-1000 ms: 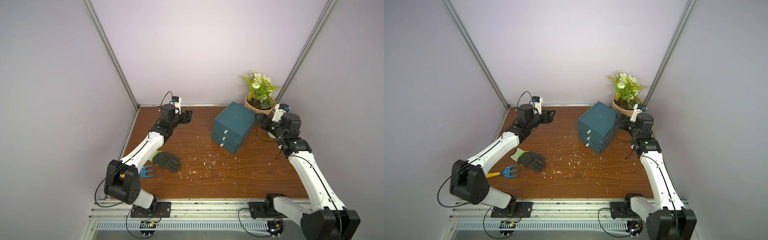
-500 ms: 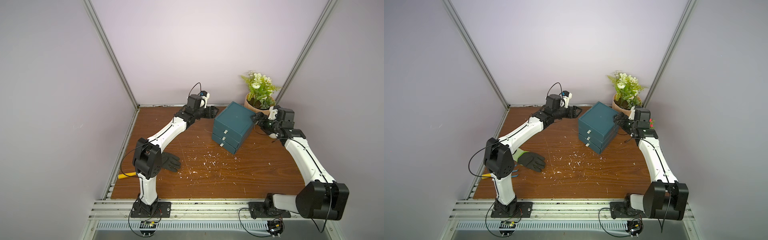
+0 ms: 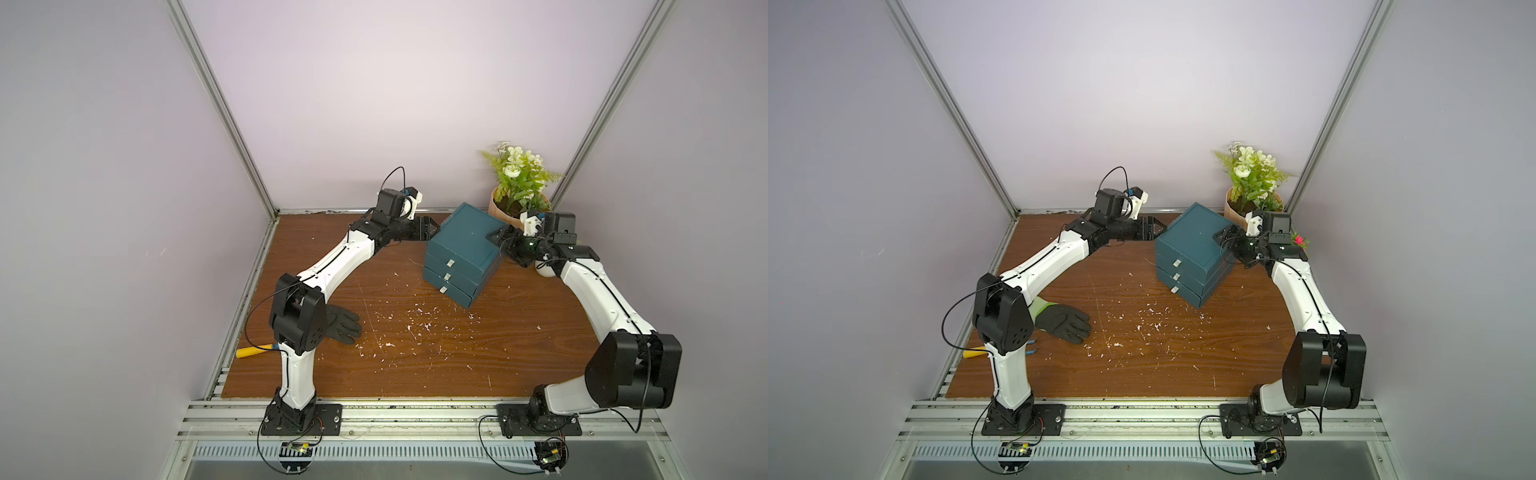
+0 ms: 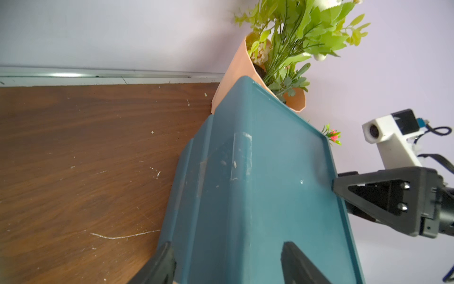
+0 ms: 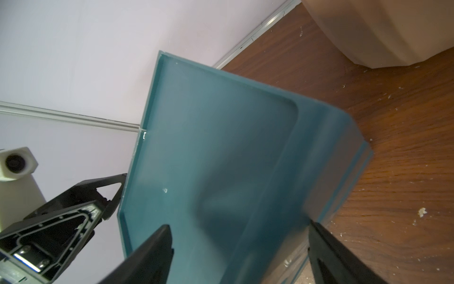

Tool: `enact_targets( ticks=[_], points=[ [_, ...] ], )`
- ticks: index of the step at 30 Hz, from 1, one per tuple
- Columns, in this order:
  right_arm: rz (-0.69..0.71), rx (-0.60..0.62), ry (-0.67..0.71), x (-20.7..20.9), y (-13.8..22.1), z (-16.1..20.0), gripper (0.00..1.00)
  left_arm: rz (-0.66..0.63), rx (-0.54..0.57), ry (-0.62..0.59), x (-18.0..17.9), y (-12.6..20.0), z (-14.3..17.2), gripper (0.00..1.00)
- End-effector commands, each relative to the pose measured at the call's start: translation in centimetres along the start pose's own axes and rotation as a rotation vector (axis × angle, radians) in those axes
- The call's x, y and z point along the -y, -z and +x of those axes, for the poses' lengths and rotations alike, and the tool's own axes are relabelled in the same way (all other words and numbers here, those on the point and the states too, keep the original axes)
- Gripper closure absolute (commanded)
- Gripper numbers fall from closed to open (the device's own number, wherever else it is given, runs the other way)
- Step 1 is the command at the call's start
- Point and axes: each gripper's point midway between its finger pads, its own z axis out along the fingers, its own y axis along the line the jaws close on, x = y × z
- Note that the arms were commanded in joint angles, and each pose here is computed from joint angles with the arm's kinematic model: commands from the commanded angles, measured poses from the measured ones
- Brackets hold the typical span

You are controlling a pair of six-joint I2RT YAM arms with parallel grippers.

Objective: Take the keys out of the drawer
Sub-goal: Move the storage box to the center of the board.

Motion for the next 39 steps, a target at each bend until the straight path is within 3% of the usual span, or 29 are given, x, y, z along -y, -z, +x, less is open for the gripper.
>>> enact_targets(
  ticks=[1,7,14,22,30,39],
  points=[
    [-0.119,-0.074,0.098,-3.9,-0.4,1.2,0.15,0.008,-0.036,-0.009,1.1,0.9,0.7,0.29],
    [-0.165,-0.098,0.139,-6.2,-3.0,1.5,0.19,-0.028,-0.039,-0.007,0.7,1.8,1.2,0.29],
    [-0.223,-0.166,0.207,-9.6,-7.8,1.6,0.24,-0.118,-0.058,0.035,-1.3,2.2,2.1,0.36],
    [-0.246,-0.232,0.306,-13.4,-11.9,3.1,0.25,-0.208,0.01,0.109,-3.7,4.3,2.1,0.36],
    [-0.302,-0.27,0.302,-16.5,-13.7,5.7,0.26,-0.316,0.064,0.209,-7.3,7.2,2.5,0.35],
    [-0.328,-0.315,0.286,-18.3,-14.4,8.0,0.28,-0.376,0.116,0.213,-8.2,8.3,1.6,0.33]
  ],
)
